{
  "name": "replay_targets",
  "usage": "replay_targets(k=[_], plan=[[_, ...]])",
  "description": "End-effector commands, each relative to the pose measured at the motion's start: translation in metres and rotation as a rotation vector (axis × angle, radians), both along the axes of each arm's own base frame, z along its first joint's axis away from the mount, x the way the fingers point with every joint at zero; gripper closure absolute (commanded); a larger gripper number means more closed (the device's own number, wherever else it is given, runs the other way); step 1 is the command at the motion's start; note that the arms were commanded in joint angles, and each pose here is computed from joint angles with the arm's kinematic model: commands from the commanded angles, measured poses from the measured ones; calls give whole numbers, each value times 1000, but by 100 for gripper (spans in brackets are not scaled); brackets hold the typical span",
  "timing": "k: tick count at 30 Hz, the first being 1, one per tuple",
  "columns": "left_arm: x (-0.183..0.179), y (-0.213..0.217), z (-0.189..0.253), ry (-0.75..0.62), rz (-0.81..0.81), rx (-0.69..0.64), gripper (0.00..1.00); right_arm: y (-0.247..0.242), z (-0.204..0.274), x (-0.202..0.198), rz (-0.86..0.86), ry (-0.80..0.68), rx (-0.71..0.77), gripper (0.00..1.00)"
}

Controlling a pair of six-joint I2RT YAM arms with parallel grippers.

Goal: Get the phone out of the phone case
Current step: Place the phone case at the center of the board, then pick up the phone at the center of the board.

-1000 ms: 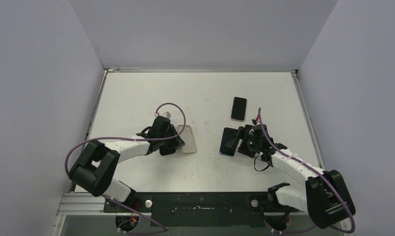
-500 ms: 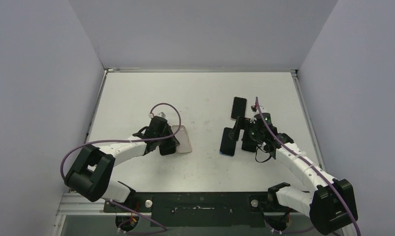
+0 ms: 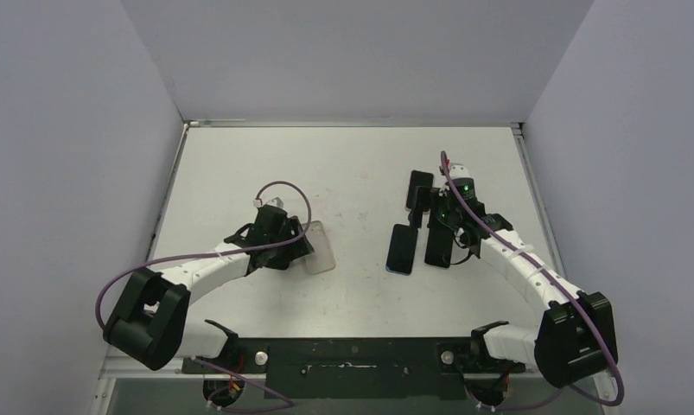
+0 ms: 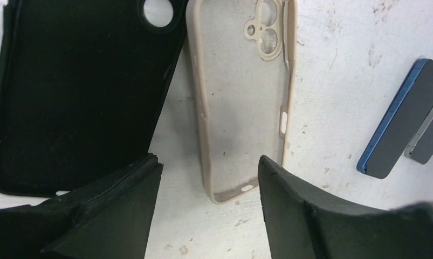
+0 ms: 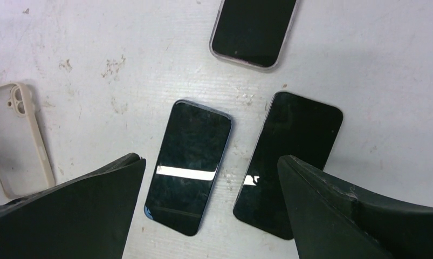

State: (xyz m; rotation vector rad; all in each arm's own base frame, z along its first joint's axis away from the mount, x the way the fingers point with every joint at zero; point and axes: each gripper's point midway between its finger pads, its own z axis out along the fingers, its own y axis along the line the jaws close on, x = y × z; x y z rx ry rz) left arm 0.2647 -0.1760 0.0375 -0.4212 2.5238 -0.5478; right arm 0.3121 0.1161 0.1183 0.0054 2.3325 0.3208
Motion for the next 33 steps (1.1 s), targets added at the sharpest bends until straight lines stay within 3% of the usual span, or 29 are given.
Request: replay_targets(k=[1,11,23,33], plan=[[3,9,22,-53,-12,32,35,-9,24,38,-48,-102,-33,0],[24,-17,49,-172,-133,-44,31,-13,15,74,-90,-74,-24,0],[46,-32,19,-93,-185,2,31,-19,12,70,-110,-63,-9,0],[66,-46,17,-143,-267,31,31,-25,7,75,-105,-63,-23,0]])
